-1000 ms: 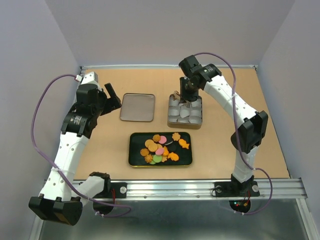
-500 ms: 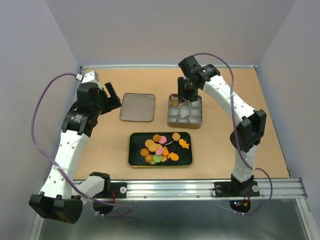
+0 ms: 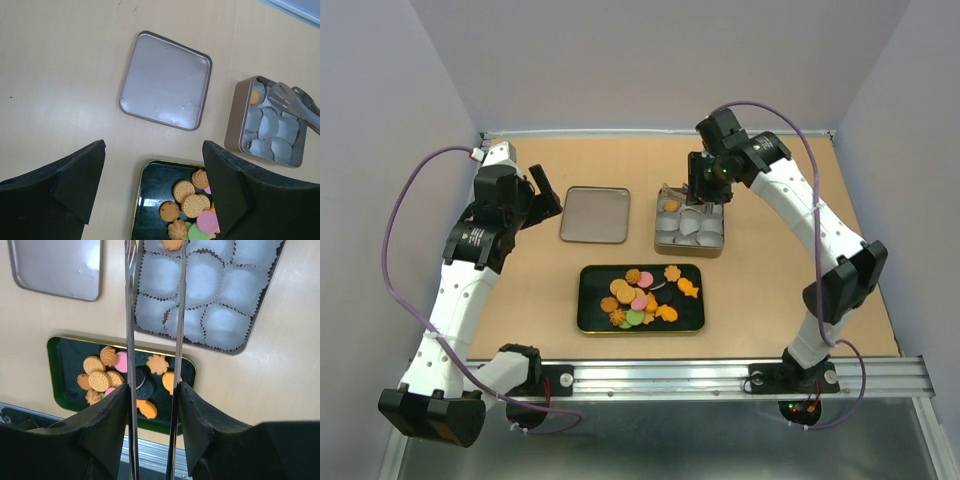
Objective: Pack the cookies
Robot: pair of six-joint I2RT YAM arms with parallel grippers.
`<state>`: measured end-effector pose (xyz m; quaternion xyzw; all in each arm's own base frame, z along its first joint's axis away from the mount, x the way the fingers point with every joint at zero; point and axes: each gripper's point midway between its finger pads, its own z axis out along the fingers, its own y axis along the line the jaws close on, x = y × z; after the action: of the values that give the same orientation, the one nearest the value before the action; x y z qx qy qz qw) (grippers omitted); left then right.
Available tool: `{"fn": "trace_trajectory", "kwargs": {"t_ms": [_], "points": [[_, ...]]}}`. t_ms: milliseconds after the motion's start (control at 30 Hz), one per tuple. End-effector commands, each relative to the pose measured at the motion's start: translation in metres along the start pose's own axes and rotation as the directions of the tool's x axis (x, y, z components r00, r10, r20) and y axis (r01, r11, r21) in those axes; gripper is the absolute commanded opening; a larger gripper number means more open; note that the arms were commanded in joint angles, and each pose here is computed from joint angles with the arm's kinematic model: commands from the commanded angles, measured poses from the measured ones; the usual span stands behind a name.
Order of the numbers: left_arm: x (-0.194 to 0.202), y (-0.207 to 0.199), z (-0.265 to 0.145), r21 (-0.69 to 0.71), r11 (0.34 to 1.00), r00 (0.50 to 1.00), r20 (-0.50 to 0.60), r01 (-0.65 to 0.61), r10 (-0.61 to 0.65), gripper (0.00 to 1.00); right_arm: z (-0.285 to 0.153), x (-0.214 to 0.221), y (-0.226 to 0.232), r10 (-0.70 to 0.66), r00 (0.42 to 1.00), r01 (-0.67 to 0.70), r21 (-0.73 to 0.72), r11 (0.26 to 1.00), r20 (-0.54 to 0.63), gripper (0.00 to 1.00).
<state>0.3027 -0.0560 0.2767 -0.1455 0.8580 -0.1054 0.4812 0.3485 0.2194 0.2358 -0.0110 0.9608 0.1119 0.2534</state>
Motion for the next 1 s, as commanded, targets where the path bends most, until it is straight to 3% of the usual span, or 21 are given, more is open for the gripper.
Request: {"fn": "trace_trajectory", "kwargs": {"t_ms": [0,233,367,967], "points": [[-0.019,-0.006,-0.011,0.016,1.0,0.998,0.065,0.004,-0.005,0.89,-0.043,0.012,0.024,-0.046,0.998,0.052,-0.12,0.991,0.052,0.49],[-0.016,-0.007,-0.01,0.025,1.0,0.998,0.059,0.014,-0.015,0.89,-0.06,0.095,0.074,-0.196,0.98,0.185,-0.204,0.961,-0.033,0.5],[-0.012,-0.005,-0.009,0.024,1.0,0.998,0.053,0.017,-0.018,0.89,-0.059,0.133,0.077,-0.21,0.974,0.187,-0.216,0.958,-0.087,0.5],[0.0,0.0,-0.011,0.028,0.999,0.999,0.044,0.017,-0.018,0.89,-0.034,0.159,0.09,-0.232,0.96,0.197,-0.211,0.957,-0.155,0.49]]}}
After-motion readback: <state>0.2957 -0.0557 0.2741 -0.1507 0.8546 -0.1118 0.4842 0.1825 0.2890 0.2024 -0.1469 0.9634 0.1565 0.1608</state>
